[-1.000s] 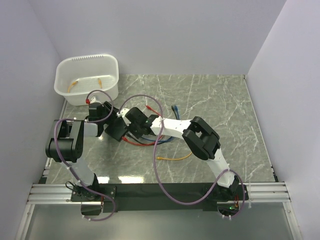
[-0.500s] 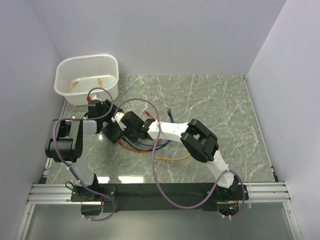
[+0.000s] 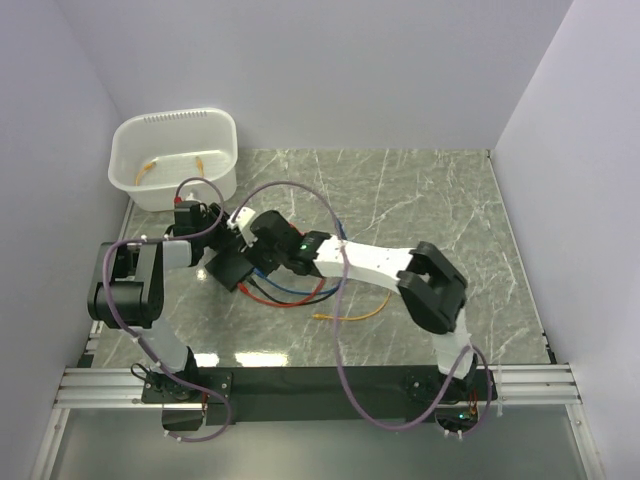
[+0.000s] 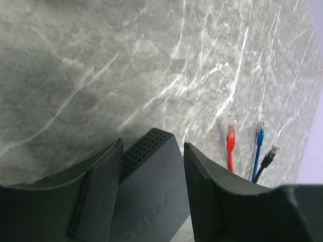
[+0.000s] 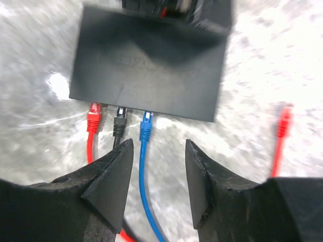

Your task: Insert the plug into the switch port

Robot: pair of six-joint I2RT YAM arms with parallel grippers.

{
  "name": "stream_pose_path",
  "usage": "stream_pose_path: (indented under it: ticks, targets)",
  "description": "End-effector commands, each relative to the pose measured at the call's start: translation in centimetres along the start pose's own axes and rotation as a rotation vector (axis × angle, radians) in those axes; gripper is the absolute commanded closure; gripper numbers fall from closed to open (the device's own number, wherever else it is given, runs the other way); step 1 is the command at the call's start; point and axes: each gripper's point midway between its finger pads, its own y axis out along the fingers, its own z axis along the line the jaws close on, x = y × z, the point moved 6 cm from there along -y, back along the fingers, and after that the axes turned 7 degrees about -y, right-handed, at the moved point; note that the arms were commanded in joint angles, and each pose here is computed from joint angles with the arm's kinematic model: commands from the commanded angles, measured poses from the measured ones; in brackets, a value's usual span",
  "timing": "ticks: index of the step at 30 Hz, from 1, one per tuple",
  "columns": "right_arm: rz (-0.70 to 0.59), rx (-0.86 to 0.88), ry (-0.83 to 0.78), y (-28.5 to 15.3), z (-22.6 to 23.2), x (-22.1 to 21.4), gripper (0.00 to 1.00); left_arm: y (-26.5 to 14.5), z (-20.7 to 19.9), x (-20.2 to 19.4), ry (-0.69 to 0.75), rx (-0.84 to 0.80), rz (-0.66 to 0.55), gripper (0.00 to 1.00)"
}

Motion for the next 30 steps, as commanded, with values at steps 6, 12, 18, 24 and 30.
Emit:
stream_pose_path:
  ticks: [6,12,18,24,30]
  targets:
    - [-0.049,-0.120,0.061,-6.4,-1.4,-0.4,0.43,-1.9,-2.1,0.6,0.030,-0.048,-0.009,0.43]
    - [0.078,-0.154,0.187,-8.7,-0.5,-4.7,0.39,-2.4,-2.0,0.1,0.024,-0.069,-0.014,0.43]
    - [0.197,-0.249,0.234,-11.3,-0.7,-9.5,0.38,-3.1,-2.0,0.1,0.038,-0.079,-0.028,0.44]
    - [0.263,-0.133,0.260,-12.7,1.0,-12.0,0.31,-3.1,-1.9,-0.1,0.035,-0.085,-0.020,0.44]
    - [0.310,-0.093,0.269,-13.2,1.9,-13.7,0.27,-3.1,-1.8,-0.3,0.033,-0.085,-0.015,0.44]
